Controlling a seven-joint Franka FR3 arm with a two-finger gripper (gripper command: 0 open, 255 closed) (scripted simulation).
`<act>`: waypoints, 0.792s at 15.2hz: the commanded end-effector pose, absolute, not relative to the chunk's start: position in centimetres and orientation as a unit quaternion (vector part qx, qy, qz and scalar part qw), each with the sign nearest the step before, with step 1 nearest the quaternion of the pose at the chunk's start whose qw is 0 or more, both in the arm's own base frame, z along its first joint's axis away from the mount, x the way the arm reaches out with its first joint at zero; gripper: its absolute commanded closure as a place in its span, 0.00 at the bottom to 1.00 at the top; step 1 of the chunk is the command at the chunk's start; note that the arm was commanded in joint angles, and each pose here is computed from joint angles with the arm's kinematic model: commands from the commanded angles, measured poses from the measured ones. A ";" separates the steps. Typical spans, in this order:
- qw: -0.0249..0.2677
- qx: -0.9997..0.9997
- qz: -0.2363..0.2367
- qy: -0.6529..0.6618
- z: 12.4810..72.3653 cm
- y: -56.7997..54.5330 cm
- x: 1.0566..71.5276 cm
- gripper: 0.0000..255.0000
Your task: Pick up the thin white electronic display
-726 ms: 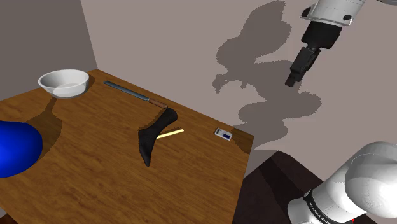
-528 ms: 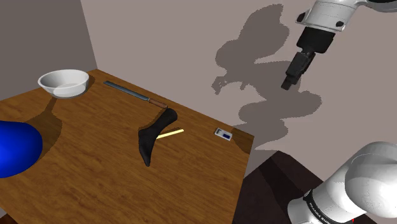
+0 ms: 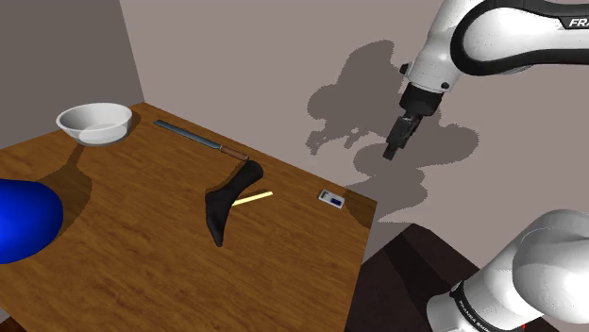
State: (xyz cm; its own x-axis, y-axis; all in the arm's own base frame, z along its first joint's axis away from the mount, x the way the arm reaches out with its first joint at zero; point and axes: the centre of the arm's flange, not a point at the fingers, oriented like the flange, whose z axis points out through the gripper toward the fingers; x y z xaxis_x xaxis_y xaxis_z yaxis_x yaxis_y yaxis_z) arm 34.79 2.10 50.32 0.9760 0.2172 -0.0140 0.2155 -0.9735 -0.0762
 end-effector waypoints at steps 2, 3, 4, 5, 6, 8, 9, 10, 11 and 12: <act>0.032 -0.992 0.009 -0.121 46.7 1.8 36.3 0.00; 0.030 -0.992 0.008 -0.125 45.5 1.9 36.9 0.00; 0.029 -0.991 0.008 -0.129 44.4 1.9 37.4 0.00; 0.027 -0.991 0.007 -0.133 43.2 1.9 38.0 0.00; 0.025 -0.990 0.007 -0.137 42.0 1.9 38.5 0.00; 0.022 -0.989 0.006 -0.144 39.6 1.9 39.6 0.00; 0.020 -0.989 0.006 -0.148 38.4 1.9 40.1 0.00; 0.019 -0.988 0.005 -0.152 37.2 1.9 40.7 0.00; 0.017 -0.988 0.005 -0.156 36.0 1.9 41.2 0.00; 0.015 -0.987 0.005 -0.160 34.8 1.9 41.8 0.00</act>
State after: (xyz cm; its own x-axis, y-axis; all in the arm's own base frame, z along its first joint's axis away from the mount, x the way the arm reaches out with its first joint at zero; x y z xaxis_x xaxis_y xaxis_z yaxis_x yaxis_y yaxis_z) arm 41.22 2.00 36.10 0.9515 0.3077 -0.0073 0.3072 -0.9510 -0.0359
